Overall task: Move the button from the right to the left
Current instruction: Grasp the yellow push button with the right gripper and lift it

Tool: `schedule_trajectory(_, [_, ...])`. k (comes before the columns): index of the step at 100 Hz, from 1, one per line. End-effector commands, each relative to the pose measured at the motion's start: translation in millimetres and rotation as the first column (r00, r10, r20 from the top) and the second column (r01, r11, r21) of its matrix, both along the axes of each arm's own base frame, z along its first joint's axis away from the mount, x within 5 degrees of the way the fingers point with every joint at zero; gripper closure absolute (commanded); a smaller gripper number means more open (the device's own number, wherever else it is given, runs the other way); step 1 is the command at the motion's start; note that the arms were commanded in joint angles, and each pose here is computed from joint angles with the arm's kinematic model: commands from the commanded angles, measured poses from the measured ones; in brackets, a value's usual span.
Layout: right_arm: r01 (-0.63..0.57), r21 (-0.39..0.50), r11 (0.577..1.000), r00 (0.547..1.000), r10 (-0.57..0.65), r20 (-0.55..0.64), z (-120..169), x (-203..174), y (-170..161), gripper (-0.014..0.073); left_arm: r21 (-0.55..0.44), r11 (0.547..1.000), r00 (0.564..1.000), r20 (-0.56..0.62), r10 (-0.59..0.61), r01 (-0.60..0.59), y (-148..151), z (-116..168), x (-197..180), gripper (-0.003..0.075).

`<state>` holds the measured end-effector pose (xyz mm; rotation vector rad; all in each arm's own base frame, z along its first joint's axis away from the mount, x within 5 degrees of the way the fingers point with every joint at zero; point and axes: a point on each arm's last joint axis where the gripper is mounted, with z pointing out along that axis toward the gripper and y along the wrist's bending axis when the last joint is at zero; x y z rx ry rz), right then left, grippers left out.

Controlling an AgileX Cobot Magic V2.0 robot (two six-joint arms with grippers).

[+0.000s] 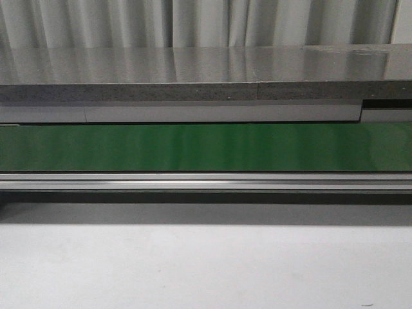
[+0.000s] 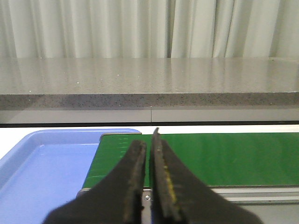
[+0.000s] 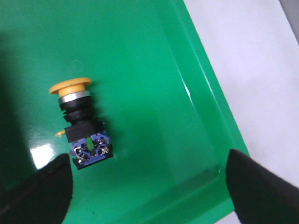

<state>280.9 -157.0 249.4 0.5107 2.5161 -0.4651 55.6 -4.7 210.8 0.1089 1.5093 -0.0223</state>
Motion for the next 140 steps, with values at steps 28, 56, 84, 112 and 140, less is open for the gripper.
schedule_trajectory(28, [-0.224,-0.112,0.968,0.974,0.223,-0.029,20.5,26.0,-11.2,-0.0027,-0.026,1.000,0.997,0.072,-0.002,0.004,-0.1,-4.8,-1.5,0.0715])
schedule_trajectory(56, [-0.239,0.002,0.971,0.970,0.239,-0.055,1.9,28.6,-25.7,-0.0027,-0.026,1.000,0.997,0.072,-0.002,0.004,-0.1,-4.8,-1.5,0.0715])
schedule_trajectory(84, [-0.316,0.077,0.946,0.943,0.322,-0.086,-15.5,31.8,-26.6,-0.0027,-0.026,1.000,0.997,0.072,-0.002,0.004,-0.1,-4.8,-1.5,0.0715])
schedule_trajectory(112, [-0.323,0.101,0.941,0.937,0.333,-0.107,-29.4,36.8,-29.1,-0.0027,-0.026,1.000,0.997,0.072,-0.002,0.004,-0.1,-4.8,-1.5,0.0715])
schedule_trajectory(140, [-0.321,0.132,0.938,0.932,0.337,-0.132,-49.8,43.9,-33.3,-0.0027,-0.026,1.000,0.997,0.072,-0.002,0.004,-0.1,-4.8,-1.5,0.0715])
